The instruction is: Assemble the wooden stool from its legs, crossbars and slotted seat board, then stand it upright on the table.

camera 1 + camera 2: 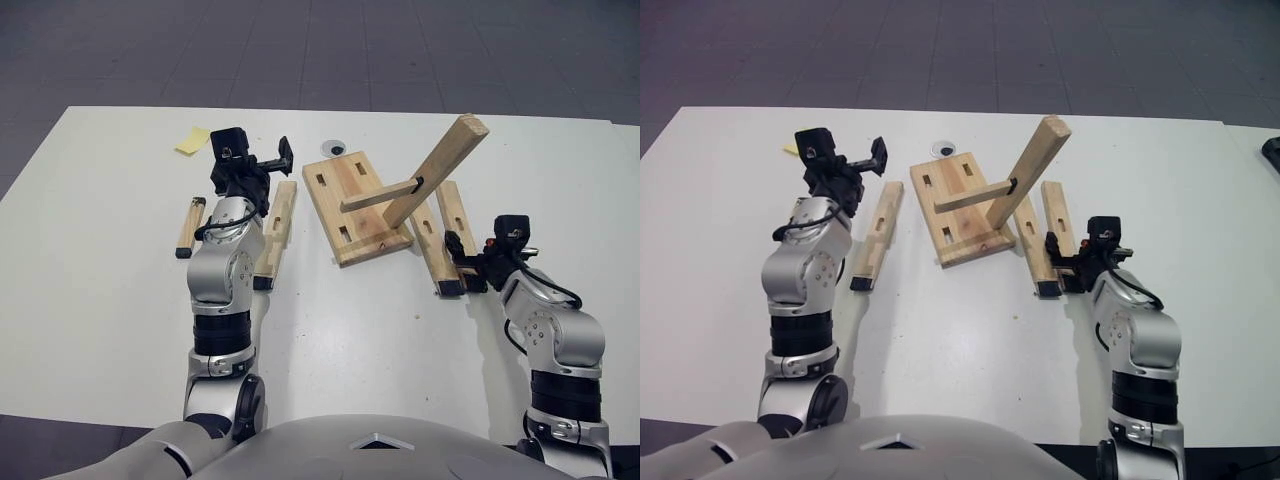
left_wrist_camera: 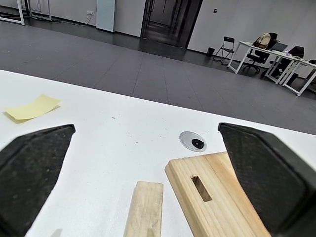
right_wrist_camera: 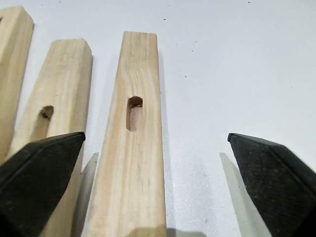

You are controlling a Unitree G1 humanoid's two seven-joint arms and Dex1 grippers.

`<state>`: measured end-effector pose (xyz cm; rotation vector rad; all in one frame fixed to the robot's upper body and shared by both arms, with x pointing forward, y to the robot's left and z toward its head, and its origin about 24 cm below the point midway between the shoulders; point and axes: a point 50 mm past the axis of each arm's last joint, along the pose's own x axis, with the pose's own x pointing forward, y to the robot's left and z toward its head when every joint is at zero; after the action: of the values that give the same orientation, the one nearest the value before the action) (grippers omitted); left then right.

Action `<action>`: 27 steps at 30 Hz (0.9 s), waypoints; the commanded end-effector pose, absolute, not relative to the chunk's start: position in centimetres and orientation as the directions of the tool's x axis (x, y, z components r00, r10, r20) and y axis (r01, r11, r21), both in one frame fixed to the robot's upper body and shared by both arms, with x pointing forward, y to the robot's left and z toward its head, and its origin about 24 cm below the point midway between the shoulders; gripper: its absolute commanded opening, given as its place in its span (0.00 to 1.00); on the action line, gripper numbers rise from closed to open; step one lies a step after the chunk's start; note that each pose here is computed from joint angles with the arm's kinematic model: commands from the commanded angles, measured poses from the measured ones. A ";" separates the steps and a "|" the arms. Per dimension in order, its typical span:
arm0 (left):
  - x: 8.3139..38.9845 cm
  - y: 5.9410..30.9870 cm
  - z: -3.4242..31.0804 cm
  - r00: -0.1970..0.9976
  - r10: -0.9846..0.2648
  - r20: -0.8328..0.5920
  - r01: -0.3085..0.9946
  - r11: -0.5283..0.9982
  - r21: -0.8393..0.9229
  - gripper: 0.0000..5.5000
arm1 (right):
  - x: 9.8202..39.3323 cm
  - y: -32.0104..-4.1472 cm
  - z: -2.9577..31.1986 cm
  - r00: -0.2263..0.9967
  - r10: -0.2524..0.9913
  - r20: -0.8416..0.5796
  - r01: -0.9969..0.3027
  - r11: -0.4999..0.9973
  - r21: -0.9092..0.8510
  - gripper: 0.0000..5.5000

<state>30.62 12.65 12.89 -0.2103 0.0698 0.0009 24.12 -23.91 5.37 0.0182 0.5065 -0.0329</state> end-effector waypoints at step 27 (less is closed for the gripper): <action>31.2 15.7 13.0 0.987 0.091 -0.131 -0.121 0.963 -0.242 0.98 | 27.4 -25.8 11.9 0.966 -0.020 -0.257 0.007 0.999 -0.054 0.37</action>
<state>30.91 14.22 11.74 -0.1877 0.1715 0.0945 26.04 -25.19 7.14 -0.0108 0.5360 0.0112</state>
